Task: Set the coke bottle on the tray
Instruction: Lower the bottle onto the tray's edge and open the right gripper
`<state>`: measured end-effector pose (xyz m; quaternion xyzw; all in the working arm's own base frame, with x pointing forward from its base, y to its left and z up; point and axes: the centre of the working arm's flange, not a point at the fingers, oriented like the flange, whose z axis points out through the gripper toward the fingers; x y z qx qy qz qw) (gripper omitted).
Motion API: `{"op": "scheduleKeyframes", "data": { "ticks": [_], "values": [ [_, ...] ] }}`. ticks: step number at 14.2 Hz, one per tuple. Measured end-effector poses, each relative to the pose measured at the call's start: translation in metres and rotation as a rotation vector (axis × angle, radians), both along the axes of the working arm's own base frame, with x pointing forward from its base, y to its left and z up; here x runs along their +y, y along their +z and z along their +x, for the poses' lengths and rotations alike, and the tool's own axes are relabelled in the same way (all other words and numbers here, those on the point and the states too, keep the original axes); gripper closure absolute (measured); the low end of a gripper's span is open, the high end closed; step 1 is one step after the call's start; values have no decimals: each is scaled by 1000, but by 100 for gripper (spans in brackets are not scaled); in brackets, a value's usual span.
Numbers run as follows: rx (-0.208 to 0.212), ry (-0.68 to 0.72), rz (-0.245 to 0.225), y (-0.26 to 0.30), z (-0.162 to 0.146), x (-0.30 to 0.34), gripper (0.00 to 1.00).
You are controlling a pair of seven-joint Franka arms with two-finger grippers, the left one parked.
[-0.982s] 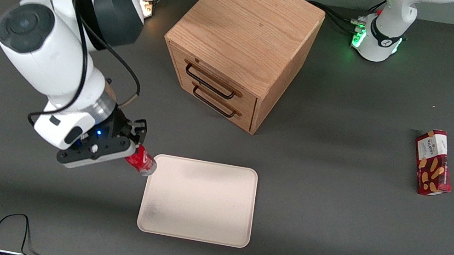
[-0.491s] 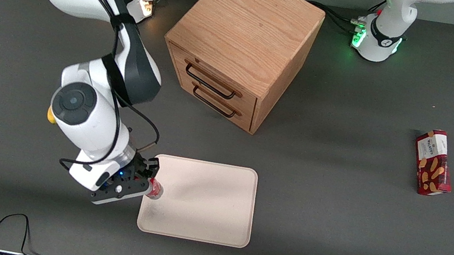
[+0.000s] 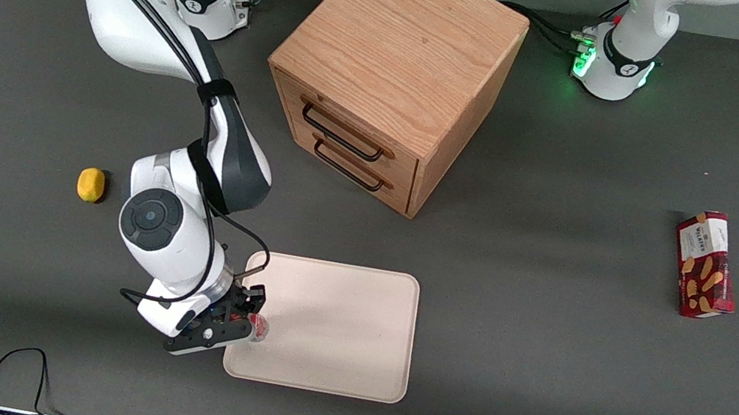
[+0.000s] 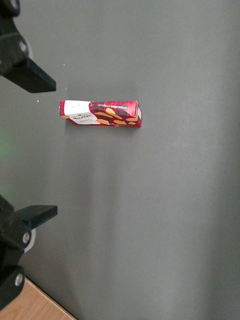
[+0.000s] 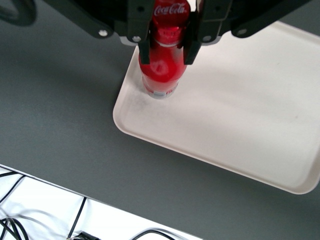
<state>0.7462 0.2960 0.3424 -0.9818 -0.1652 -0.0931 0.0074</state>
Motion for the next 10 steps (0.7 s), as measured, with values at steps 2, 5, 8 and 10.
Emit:
{"op": "scheduleKeyframes", "data": {
  "ticks": [2, 5, 8, 10],
  "values": [
    [-2, -1, 0, -13, 2, 0, 69],
    [-1, 0, 1, -22, 3, 0, 69],
    [-9, 0, 5, -21, 4, 1, 64],
    [-15, -9, 9, -18, 4, 1, 45]
  ]
}}
